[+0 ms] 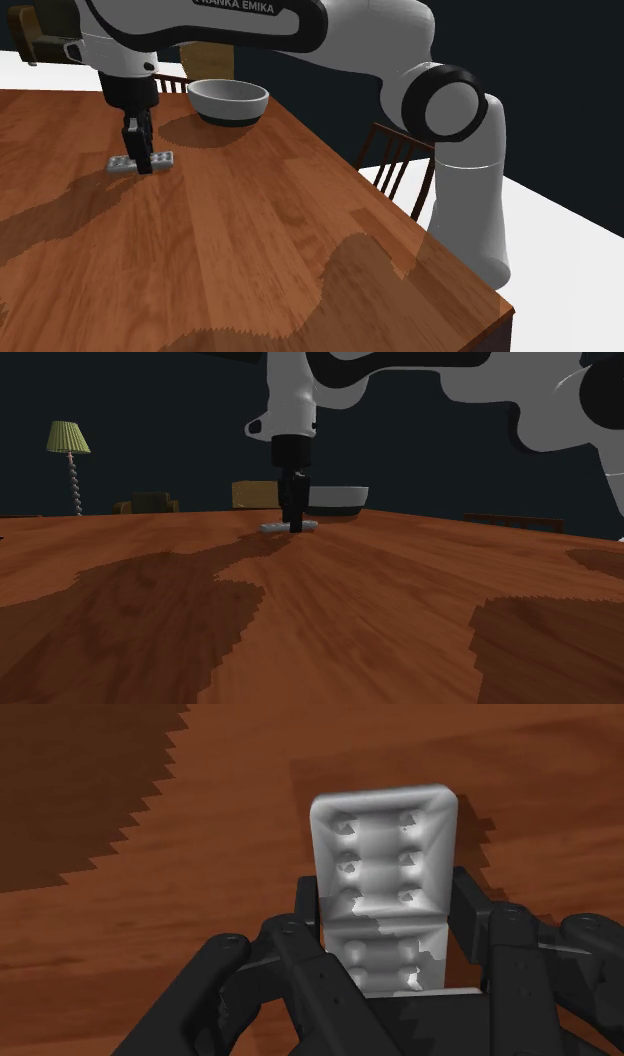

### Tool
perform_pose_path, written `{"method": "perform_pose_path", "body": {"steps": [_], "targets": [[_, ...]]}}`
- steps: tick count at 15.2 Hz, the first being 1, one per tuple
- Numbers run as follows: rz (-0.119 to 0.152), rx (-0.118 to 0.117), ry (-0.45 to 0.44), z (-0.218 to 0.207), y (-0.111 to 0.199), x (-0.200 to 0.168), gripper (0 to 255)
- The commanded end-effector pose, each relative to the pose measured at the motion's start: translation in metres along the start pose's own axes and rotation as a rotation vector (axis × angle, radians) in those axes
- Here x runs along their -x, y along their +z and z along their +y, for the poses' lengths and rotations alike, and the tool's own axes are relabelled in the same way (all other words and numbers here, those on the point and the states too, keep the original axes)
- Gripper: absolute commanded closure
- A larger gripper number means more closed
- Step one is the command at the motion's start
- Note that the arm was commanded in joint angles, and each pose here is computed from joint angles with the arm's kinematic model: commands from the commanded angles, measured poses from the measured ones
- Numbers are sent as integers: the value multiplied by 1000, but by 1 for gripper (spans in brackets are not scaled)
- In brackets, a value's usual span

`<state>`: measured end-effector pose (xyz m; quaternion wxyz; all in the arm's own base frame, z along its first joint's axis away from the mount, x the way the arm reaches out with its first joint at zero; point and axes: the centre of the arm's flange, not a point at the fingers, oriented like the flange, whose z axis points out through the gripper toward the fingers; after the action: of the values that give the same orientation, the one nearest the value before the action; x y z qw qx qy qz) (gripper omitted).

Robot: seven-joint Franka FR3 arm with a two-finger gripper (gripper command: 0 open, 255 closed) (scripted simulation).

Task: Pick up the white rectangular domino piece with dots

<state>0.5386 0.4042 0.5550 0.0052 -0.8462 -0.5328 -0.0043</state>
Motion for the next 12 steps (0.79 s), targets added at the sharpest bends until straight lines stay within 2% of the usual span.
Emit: {"method": "perform_pose_path", "body": {"steps": [1,12], "targets": [[-9,-8,-3,0,4,-2,255],[-9,-8,-3,-1,-54,-3,255]]}}
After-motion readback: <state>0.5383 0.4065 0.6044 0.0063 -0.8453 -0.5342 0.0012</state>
